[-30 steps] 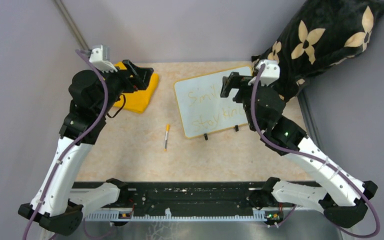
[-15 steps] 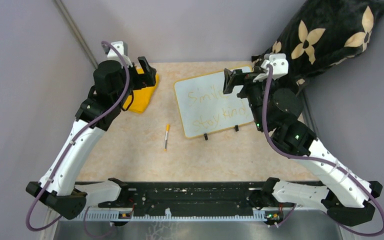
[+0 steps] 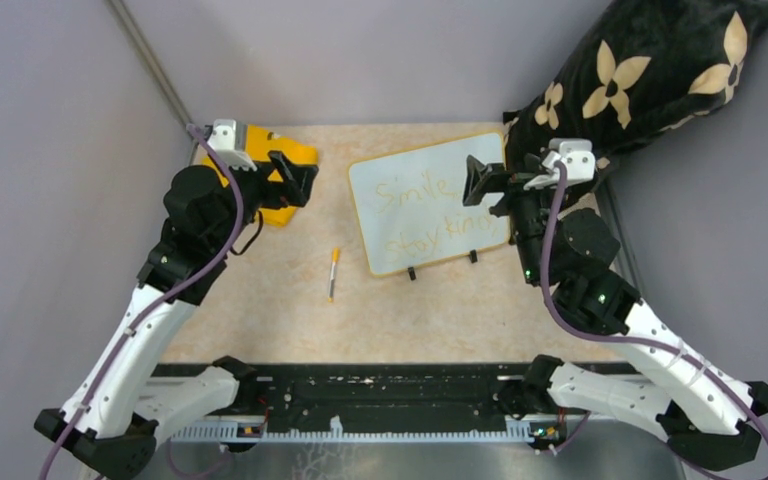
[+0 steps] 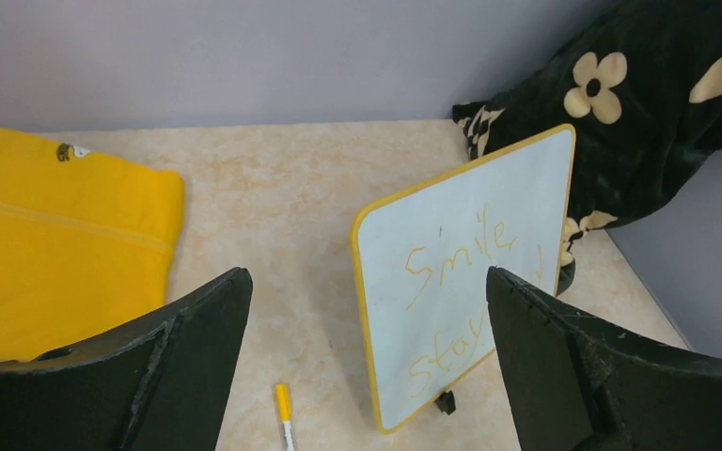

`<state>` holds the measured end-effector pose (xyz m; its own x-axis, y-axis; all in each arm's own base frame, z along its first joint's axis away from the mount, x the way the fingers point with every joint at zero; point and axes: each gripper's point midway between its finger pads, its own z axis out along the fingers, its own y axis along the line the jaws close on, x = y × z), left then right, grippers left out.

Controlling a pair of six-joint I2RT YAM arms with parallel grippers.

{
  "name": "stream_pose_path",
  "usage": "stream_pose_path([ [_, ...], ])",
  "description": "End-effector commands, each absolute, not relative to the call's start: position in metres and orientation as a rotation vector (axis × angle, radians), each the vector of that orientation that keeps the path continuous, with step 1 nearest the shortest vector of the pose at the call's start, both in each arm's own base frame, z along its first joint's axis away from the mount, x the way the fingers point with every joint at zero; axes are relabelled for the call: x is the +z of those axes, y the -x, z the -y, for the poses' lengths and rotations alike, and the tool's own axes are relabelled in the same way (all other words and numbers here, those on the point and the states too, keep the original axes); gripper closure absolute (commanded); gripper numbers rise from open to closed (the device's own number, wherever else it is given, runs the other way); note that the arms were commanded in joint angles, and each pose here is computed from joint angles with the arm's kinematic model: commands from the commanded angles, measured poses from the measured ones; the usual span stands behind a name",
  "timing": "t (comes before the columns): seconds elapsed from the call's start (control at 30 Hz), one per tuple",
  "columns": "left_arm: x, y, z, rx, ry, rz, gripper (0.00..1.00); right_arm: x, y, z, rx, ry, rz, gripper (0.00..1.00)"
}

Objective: Write a sentence on the whiteboard
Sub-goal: Reset both arms

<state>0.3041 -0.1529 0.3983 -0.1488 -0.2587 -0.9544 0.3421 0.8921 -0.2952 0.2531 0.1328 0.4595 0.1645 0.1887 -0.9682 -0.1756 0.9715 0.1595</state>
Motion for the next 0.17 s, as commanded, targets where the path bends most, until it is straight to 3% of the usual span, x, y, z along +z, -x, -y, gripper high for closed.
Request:
stream_pose_path([
  [0.0,0.3968,-0.2914,0.1486,-0.545,-0.057,-1.621,0.01,0.4688,-0.2452,-0.1073,0.274,-0.140,-1.305,0.01],
  [0.13,0.3967,-0.2887,0.1407,-0.513,-0.046,-1.607,0.01,0.4644,-0.2457,-0.1018,0.241,-0.153,-1.318,0.01],
])
